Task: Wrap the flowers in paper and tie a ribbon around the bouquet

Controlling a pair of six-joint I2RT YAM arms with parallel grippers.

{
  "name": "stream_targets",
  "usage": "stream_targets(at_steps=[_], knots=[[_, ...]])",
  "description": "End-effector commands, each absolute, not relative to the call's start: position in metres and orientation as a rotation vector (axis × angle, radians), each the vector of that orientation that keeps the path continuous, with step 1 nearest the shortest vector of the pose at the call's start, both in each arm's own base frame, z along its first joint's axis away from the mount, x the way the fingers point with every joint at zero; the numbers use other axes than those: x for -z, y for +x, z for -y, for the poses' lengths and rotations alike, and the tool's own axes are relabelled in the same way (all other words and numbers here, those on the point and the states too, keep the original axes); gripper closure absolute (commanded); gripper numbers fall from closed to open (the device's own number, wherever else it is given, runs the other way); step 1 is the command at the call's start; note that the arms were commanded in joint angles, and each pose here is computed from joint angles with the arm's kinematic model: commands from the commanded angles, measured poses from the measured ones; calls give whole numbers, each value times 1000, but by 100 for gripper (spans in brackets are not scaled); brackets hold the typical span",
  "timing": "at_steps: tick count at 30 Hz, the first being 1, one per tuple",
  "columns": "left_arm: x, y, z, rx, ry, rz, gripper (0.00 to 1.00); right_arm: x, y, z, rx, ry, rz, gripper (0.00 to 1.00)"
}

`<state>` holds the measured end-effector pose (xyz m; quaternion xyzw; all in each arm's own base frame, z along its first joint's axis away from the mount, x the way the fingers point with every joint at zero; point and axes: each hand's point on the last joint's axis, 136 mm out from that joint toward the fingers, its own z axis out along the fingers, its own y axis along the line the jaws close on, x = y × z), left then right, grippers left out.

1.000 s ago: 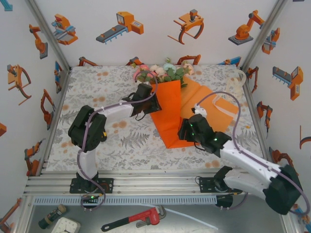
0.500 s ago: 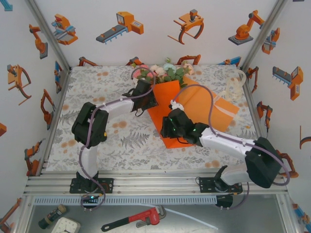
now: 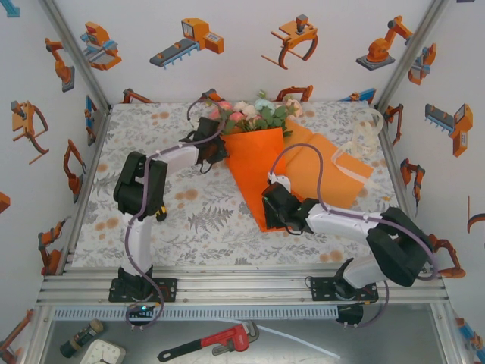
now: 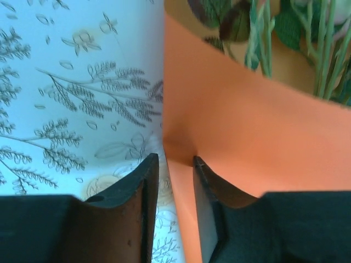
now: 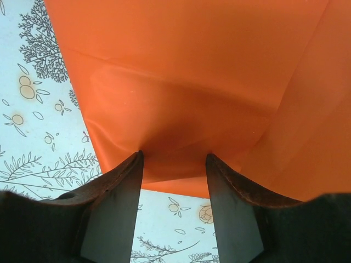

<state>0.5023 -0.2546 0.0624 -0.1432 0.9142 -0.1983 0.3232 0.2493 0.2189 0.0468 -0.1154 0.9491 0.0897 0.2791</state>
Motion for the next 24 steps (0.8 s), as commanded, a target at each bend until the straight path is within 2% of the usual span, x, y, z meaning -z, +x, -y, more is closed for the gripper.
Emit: stream_targets(at_steps=[1, 6, 10, 14, 18, 21, 24], knots=[[-77, 523, 257, 555, -355, -2361, 71, -62, 252, -216, -206, -349, -2523, 51], [-87, 543, 240, 552, -385, -2326, 71, -117, 256, -244, -397, -381, -2443, 50], [-91, 563, 228, 578, -386, -2315, 71, -134, 269, -264, -468, -370, -2392, 49], [-92, 576, 212, 536, -385, -2322, 71, -120, 288, -271, -405, -345, -2421, 49], [-113, 578, 188, 527, -423, -2287, 70, -84, 295, -260, -290, -335, -2497, 49], [-146, 558, 181, 566, -431, -2252, 69, -63, 290, -252, -240, -364, -2548, 49], [-169, 521, 199, 688, -389, -2217, 69, -56, 287, -249, -238, -377, -2560, 49]])
